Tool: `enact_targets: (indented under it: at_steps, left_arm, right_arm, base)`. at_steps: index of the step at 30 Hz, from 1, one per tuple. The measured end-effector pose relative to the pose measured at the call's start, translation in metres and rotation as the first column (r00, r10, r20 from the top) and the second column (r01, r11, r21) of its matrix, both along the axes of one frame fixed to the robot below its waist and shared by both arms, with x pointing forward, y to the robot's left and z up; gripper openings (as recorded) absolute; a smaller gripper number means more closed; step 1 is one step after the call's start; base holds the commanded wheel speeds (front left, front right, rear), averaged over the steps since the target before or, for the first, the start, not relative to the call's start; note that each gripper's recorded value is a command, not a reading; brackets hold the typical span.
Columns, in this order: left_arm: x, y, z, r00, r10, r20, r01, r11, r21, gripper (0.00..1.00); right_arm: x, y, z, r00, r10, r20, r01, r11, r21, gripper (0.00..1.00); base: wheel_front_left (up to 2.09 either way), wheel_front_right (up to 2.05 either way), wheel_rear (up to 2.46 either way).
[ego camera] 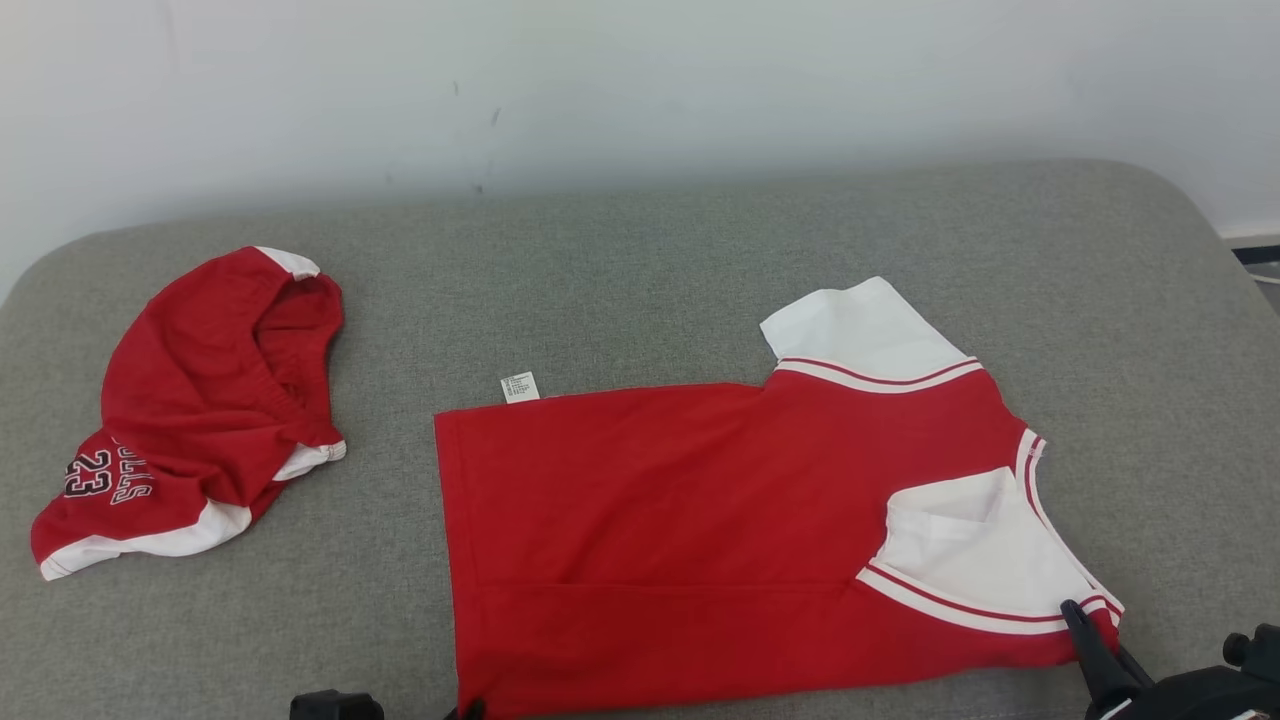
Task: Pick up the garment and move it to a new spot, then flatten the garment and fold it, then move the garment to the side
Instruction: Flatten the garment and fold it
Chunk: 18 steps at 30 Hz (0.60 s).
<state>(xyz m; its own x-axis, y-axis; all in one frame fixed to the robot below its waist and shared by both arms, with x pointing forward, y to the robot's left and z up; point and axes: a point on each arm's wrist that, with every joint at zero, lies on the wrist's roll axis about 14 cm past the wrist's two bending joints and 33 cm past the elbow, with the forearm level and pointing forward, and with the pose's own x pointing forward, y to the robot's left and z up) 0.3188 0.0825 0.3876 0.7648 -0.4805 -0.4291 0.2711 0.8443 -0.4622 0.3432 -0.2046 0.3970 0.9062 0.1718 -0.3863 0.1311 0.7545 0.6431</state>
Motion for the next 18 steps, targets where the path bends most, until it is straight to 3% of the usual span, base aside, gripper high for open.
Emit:
enact_targets:
  at_steps: [1,2,3,11,18]
  left_arm:
    - [0.0,0.0,0.0,1.0,0.0,-0.002,0.0,1.0,-0.001,0.47]
    - [0.0,0.0,0.0,1.0,0.002,-0.008,-0.002,1.0,0.003,0.88]
    - [-0.001,0.0,0.0,1.0,-0.001,-0.011,0.001,1.0,0.002,1.0]
    - [-0.004,0.006,-0.002,0.999,-0.003,-0.036,0.004,1.0,0.028,1.0]
    - [0.009,0.016,0.014,0.999,0.034,0.018,-0.035,0.999,0.033,1.0]
  right_arm:
    - [0.0,-0.001,-0.001,1.0,-0.004,-0.001,0.004,1.0,0.001,1.0]
    - [-0.001,-0.002,-0.001,1.0,-0.006,-0.003,0.006,1.0,0.0,1.0]
    - [-0.001,-0.002,-0.001,1.0,-0.007,-0.001,0.007,1.0,-0.001,1.0]
    - [0.004,-0.013,0.005,0.999,-0.027,0.021,0.027,1.0,-0.015,1.0]
    - [0.01,-0.027,0.017,0.997,-0.054,0.063,0.056,0.998,-0.035,1.0]
  base:
    - [0.0,0.0,0.0]
    - [0.0,0.0,0.0]
    - [0.0,0.0,0.0]
    - [0.0,0.0,0.0]
    - [0.0,0.0,0.0]
